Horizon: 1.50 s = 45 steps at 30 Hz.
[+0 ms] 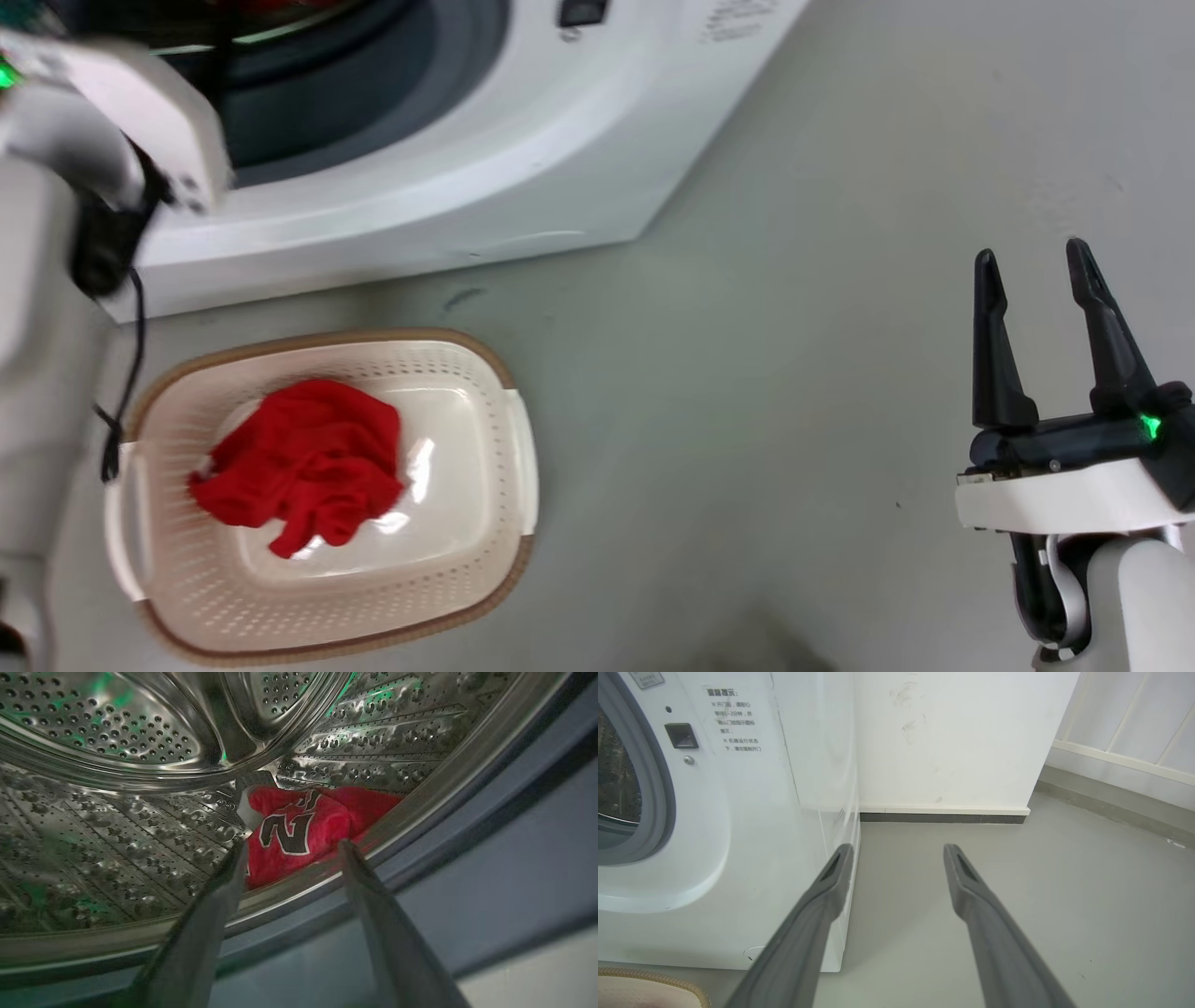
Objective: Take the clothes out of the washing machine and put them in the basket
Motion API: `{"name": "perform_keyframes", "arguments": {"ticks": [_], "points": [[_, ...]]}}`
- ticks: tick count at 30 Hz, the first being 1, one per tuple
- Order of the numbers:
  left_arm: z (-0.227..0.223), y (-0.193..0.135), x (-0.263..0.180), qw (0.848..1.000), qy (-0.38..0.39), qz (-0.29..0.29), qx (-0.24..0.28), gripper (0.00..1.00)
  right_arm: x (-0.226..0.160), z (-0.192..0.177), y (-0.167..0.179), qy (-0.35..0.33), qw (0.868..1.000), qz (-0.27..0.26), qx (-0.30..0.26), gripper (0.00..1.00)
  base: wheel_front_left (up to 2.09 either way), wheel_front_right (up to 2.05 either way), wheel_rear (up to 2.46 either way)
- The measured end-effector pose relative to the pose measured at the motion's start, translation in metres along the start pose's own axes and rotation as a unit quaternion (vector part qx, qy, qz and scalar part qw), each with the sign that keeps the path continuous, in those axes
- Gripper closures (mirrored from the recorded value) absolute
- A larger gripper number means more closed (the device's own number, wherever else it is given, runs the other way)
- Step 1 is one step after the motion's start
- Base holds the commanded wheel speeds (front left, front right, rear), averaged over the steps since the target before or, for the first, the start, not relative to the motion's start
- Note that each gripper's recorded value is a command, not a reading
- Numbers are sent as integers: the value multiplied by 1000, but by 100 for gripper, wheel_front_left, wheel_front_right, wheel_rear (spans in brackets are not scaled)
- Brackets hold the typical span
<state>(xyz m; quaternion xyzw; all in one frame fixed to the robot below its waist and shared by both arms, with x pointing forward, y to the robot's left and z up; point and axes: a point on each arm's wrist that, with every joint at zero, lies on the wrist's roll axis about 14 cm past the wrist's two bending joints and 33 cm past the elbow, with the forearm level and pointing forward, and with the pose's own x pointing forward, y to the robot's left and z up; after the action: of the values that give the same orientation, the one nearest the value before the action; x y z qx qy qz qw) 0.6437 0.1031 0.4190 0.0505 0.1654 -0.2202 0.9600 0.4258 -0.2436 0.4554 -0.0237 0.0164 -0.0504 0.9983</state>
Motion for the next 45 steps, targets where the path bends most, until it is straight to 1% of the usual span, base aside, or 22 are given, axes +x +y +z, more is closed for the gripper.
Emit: {"name": "perform_keyframes", "arguments": {"ticks": [4, 8, 9, 10, 14, 18, 21, 23, 29, 30, 31, 33, 36, 42, 45], "points": [[8, 7, 38, 999, 43, -4, -3, 0, -4, -10, -16, 17, 1000, -25, 6, 0, 0, 0, 0], [7, 18, 69, 995, 94, 0, -20, 0, -10, -26, -17, 44, 999, -30, 11, 0, 0, 0, 0], [7, 18, 69, 995, 94, 0, -20, 0, -10, -26, -17, 44, 999, -30, 11, 0, 0, 0, 0], [6, 18, 83, 993, 118, -2, -31, 0, -14, -33, -19, 58, 998, -34, 12, 0, 0, 0, 0], [-4, 19, 107, 986, 162, 1, -46, 0, -21, -45, -23, 80, 996, -44, 12, 0, 0, 0, 0], [-39, 20, 120, 974, 224, 6, -27, 0, -26, -52, -28, 96, 994, -53, 9, 0, 0, 0, 0], [-59, 17, 128, 968, 248, 5, -42, 0, -27, -57, -31, 105, 993, -58, 5, 0, 0, 0, 0], [-74, 14, 131, 964, 264, 2, -41, 0, -27, -61, -31, 110, 992, -59, 5, 0, 0, 0, 0], [-92, 18, 132, 956, 293, 8, -32, 0, -25, -68, -26, 120, 992, -49, -4, 0, 0, 0, 0], [-92, 18, 132, 955, 295, 7, -30, 42, -25, -68, -26, 120, 992, -49, -4, 0, 0, 0, 0], [-93, 17, 133, 955, 297, 5, -28, 100, -25, -69, -26, 120, 992, -48, -4, 0, 0, 0, 0], [-95, 16, 133, 954, 300, 3, -26, 100, -24, -69, -25, 120, 992, -48, -4, 0, 0, 0, 0], [-93, 17, 133, 957, 290, 2, -26, 100, -22, -68, -24, 117, 992, -45, -4, 0, 0, 0, 0], [-71, 26, 130, 972, 236, 10, -20, 100, -15, -59, -22, 100, 994, -37, -10, 0, 0, 0, 0], [-63, 24, 123, 976, 216, 9, -1, 100, -10, -52, -20, 86, 996, -31, -14, 0, 0, 0, 0]]}}
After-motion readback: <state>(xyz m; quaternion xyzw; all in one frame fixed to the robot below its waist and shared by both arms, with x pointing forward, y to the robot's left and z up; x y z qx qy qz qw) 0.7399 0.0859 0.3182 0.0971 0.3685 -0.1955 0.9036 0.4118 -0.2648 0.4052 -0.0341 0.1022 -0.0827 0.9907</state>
